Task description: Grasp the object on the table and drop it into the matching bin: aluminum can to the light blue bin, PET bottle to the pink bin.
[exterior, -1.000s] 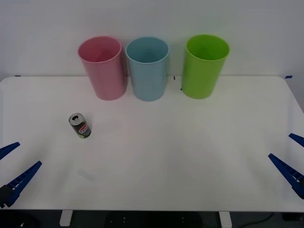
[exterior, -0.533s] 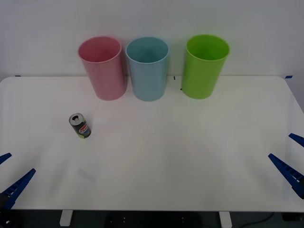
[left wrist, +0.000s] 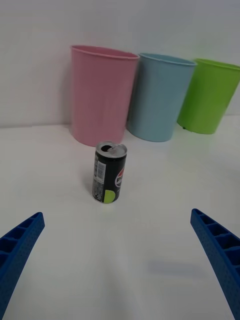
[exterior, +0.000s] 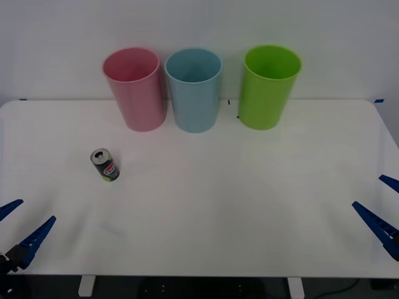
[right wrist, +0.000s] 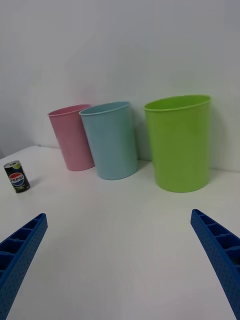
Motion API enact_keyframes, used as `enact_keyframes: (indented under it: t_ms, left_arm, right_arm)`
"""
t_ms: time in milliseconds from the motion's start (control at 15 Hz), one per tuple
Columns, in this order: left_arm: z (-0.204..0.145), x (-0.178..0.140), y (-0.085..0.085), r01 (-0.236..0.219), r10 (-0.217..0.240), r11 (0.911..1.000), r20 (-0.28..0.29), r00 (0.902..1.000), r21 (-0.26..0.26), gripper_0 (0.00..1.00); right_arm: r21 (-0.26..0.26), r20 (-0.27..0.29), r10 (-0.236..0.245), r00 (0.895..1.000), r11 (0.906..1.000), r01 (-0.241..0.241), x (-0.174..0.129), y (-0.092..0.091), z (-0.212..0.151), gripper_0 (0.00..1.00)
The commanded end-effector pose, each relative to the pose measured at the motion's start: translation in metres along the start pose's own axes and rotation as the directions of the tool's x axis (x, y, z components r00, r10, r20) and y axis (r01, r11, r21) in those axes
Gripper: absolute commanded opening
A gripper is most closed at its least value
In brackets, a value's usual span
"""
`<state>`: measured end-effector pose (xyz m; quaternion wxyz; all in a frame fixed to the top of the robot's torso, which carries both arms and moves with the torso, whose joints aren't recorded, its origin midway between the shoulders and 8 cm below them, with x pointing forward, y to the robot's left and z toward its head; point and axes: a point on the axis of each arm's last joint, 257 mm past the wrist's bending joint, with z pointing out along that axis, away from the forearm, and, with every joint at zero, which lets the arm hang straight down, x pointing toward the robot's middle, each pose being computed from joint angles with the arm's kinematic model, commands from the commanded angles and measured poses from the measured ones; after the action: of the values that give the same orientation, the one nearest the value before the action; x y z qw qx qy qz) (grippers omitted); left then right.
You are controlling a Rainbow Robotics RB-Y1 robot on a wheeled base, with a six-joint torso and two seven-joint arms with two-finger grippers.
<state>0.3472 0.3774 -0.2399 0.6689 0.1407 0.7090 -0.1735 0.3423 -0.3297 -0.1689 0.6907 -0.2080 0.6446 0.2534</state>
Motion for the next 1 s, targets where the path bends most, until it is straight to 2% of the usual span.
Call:
enact_keyframes:
  t_ms: [67,200,467,667,1000]
  left_arm:
    - [0.013,0.012,0.009,-0.035,0.035,0.9993,-0.001,0.9994,-0.015,1.00]
    - [0.023,0.018,0.011,-0.059,0.059,0.9980,-0.006,0.9983,-0.024,1.00]
    - [0.048,0.027,0.012,-0.070,0.068,0.9962,-0.026,0.9973,-0.052,1.00]
    - [0.068,0.034,0.009,-0.047,0.046,0.9968,-0.017,0.9988,-0.065,1.00]
    - [0.103,0.039,0.006,-0.056,0.055,0.9957,-0.015,0.9984,-0.074,1.00]
  right_arm:
    - [0.000,0.000,0.000,1.000,1.0000,0.000,0.000,0.000,0.000,1.00]
    - [0.000,0.000,0.000,1.000,1.0000,0.000,0.000,0.000,0.000,1.00]
    - [0.000,0.000,0.000,1.000,1.0000,0.000,0.000,0.000,0.000,1.00]
    - [0.000,0.000,0.000,1.000,1.0000,0.000,0.000,0.000,0.000,1.00]
    - [0.000,0.000,0.000,1.000,1.0000,0.000,0.000,0.000,0.000,1.00]
